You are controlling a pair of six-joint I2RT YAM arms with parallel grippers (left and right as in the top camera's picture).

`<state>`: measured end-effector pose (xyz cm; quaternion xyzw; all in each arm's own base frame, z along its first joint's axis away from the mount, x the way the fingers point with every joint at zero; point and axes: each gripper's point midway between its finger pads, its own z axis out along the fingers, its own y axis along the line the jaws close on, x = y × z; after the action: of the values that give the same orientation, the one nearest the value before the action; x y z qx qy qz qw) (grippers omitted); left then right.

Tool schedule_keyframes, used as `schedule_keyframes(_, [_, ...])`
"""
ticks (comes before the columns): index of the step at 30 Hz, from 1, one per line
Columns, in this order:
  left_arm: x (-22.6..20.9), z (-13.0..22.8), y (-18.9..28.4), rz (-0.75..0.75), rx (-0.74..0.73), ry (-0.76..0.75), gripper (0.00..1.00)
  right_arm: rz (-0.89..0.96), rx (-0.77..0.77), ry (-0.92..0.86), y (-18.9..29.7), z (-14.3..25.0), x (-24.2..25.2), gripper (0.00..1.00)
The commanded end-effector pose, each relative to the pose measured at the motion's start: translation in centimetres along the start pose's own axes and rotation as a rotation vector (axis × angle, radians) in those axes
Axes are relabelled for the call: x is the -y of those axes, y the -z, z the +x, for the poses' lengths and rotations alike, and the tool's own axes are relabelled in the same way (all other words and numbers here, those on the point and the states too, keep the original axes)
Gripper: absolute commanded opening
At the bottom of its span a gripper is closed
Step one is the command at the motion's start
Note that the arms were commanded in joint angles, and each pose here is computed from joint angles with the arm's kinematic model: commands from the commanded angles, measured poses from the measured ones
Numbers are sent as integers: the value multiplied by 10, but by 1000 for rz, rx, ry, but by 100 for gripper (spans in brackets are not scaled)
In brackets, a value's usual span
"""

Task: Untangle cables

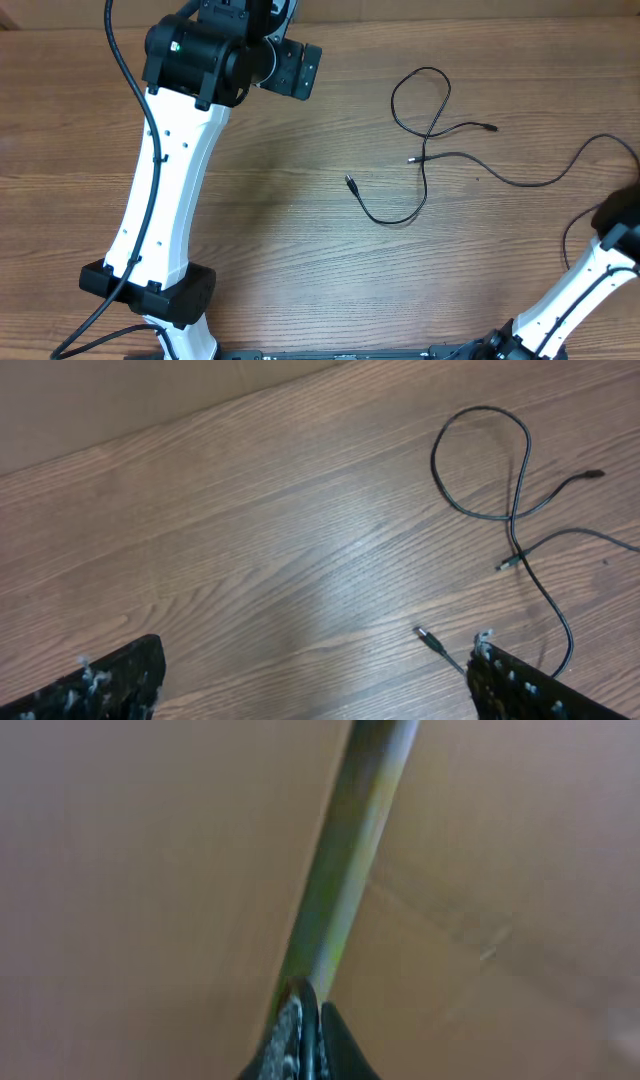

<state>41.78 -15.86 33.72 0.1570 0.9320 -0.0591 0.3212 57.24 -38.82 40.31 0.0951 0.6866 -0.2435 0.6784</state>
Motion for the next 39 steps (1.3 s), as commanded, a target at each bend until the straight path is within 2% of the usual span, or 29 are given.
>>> schedule_keyframes(1, [10,0,5,26,7,-12,96,-22,-154,-248,-18,76,-14,4])
schedule_keyframes(9, [12,6,5,41,-18,-13,95,-101,-424,-541,-20,181,-53,4])
schedule_keyframes(14, [12,17,6,38,-61,-14,93,-86,-605,-562,-4,236,-64,4])
schedule_keyframes(21, [12,18,6,37,-67,-14,91,-63,-764,-580,15,280,-74,8])
schedule_keyframes(25, [12,18,6,37,-68,-14,91,-63,-794,-584,19,294,-77,4])
schedule_keyframes(33, [12,18,6,38,-65,-13,88,-91,-793,-574,16,327,-103,4])
schedule_keyframes(39, [14,18,6,41,-67,-6,85,-148,-669,-541,-4,314,-137,4])
